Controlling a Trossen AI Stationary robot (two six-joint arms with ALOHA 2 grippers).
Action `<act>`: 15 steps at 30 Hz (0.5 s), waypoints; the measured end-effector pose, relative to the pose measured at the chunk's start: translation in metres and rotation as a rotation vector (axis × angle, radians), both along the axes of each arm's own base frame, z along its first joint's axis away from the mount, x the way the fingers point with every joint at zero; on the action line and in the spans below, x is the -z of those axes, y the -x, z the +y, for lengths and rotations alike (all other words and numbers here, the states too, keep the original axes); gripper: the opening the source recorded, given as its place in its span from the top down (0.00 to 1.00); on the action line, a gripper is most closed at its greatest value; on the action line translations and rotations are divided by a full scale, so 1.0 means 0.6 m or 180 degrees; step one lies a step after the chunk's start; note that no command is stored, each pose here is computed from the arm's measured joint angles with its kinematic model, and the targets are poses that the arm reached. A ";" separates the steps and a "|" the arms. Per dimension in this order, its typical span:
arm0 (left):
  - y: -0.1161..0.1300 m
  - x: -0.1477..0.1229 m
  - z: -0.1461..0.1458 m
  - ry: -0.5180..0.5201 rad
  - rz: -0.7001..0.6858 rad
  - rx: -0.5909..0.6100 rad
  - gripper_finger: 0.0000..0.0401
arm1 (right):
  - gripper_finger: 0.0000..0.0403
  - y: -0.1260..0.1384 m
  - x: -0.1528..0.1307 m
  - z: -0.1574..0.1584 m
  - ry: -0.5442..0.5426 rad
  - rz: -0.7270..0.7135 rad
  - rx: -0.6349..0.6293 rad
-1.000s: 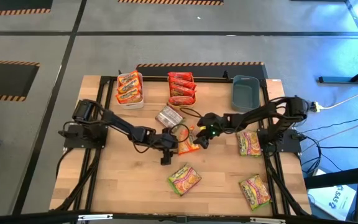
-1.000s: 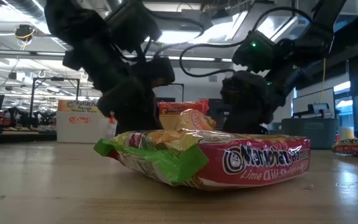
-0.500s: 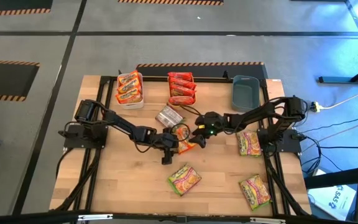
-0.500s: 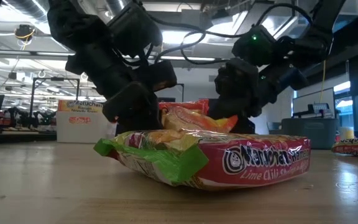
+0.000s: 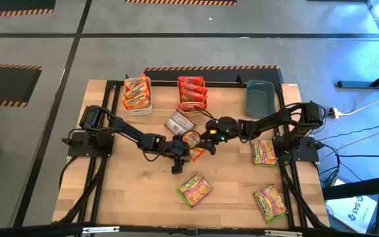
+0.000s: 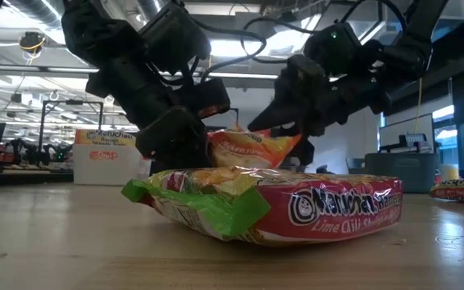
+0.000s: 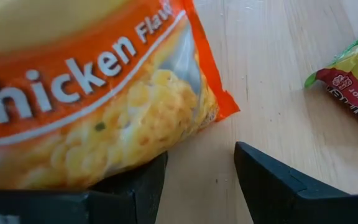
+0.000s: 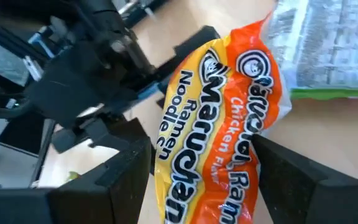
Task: Sort Maruchan noodles
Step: Put the light orange noddle pack into the white bin
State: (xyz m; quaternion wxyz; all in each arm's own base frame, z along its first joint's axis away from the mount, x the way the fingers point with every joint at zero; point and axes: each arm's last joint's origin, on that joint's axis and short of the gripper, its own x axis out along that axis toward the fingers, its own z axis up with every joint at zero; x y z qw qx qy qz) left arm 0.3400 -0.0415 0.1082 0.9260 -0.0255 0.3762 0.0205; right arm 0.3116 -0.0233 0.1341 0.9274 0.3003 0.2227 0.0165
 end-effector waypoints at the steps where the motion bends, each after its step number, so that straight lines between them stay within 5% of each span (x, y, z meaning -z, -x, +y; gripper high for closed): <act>1: 0.000 0.000 0.000 0.0004 -0.0002 0.0004 0.53 | 0.37 0.001 0.001 0.000 0.0008 0.0027 0.0021; 15: -0.007 -0.007 -0.004 0.0079 -0.0213 0.0084 0.53 | 0.37 -0.001 0.023 -0.006 -0.0001 0.0224 0.0414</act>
